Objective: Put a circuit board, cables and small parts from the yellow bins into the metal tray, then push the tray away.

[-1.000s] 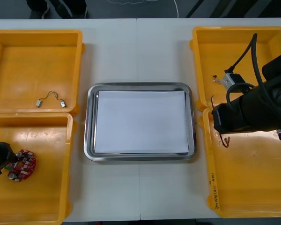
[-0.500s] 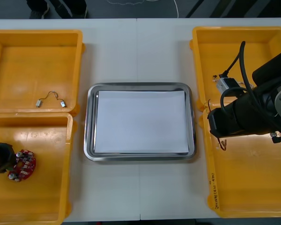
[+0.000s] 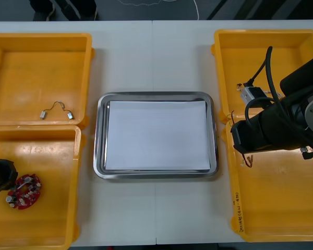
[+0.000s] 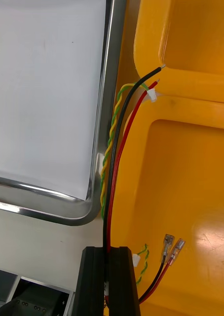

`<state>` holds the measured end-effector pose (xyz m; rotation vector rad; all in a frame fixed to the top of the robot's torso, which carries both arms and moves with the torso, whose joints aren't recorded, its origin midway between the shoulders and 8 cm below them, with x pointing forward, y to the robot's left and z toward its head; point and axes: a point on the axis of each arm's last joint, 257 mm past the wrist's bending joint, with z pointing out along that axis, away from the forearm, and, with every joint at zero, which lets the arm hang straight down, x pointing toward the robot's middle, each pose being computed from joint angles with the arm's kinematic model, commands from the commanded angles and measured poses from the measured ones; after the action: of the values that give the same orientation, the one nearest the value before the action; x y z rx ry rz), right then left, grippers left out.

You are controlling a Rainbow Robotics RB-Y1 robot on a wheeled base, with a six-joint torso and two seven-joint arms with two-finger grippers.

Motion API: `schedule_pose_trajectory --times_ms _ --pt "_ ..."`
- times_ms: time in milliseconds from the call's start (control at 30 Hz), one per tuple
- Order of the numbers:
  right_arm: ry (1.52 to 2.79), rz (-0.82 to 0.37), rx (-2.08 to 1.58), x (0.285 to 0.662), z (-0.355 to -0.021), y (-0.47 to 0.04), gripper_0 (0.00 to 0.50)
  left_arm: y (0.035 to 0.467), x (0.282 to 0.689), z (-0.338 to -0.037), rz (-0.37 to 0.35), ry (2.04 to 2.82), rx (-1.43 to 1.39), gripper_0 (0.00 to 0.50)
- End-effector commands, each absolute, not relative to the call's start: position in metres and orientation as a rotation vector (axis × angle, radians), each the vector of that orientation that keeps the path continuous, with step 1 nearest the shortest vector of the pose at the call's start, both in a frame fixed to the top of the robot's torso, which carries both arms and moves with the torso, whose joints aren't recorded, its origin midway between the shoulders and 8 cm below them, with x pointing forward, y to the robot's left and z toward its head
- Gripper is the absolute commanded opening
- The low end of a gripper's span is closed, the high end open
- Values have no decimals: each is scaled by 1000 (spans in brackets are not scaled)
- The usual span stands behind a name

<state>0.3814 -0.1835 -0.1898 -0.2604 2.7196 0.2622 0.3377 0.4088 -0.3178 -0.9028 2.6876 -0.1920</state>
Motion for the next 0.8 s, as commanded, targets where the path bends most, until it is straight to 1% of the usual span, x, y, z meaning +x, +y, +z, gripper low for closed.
schedule_pose_trajectory --times_ms 33,233,433,633,800 --pt "2685 250 -287 385 -178 -177 0 408 329 -315 -160 2713 -792 0" --pt "2689 245 -281 385 -178 -179 0 409 328 -289 -149 2687 -764 0" --pt "2689 237 -277 385 -177 -181 0 408 329 -259 -124 2644 -713 0" --pt "2687 232 -277 386 -177 -182 0 406 327 -237 -83 2646 -664 0" --pt "2688 229 -273 386 -177 -183 0 405 324 -219 -70 2652 -631 0"
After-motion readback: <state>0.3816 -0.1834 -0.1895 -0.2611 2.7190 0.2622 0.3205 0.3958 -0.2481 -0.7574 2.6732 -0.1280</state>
